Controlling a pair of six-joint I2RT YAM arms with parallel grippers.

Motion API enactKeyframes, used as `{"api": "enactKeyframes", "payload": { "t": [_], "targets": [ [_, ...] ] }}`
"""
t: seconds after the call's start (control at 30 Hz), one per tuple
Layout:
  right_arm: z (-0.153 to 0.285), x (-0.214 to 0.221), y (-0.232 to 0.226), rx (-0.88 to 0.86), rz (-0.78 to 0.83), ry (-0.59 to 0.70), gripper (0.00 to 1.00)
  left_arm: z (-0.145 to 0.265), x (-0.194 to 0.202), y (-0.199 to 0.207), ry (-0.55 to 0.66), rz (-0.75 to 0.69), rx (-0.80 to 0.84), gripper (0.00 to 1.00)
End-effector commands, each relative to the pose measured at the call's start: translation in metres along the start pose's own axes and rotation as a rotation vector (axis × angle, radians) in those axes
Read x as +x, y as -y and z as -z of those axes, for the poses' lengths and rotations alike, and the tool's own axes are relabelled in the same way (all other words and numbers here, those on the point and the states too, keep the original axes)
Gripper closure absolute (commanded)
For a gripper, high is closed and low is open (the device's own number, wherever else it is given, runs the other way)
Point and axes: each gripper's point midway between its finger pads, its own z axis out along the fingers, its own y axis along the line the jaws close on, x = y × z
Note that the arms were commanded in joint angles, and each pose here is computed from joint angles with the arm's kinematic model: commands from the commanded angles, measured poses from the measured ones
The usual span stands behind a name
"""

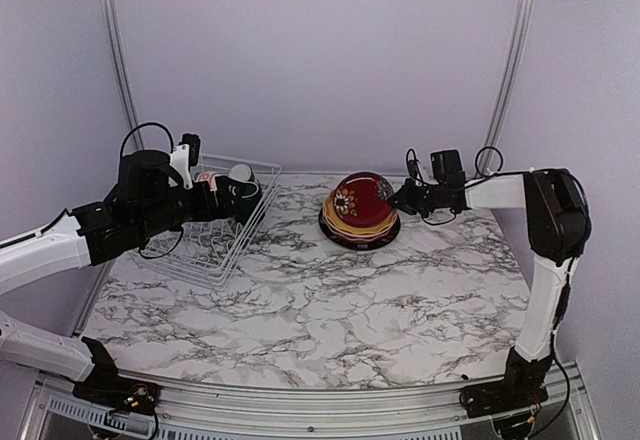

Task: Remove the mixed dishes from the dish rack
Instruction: Place the plate with another plate, then grab the cup from the dish rack.

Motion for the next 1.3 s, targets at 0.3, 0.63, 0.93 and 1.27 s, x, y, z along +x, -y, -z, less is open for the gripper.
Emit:
{"api": "enactKeyframes", "payload": {
  "t": [0.3, 0.63, 0.93, 1.27],
  "targets": [
    [-0.007, -0.02, -0.006, -0.018, 0.049, 0.036, 0.82, -0.009, 0.005, -0.019, -0.046, -0.011, -0.085, 0.01],
    [-0.008, -0.013, 0.008, 0.156, 0.157, 0.002, 0.66, -0.012, 0.001, -0.025, -0.042, -0.009, -0.105, 0.01],
    [-0.004, -0.008, 0.002, 0.27, 0.261, -0.007, 0.53, -0.019, -0.008, -0.043, -0.037, 0.025, -0.203, 0.01],
    [0.038, -0.027, -0.027, 0.243, 0.347, 0.105, 0.18, -0.027, -0.029, -0.073, -0.011, 0.038, -0.353, 0.01]
  ]
}}
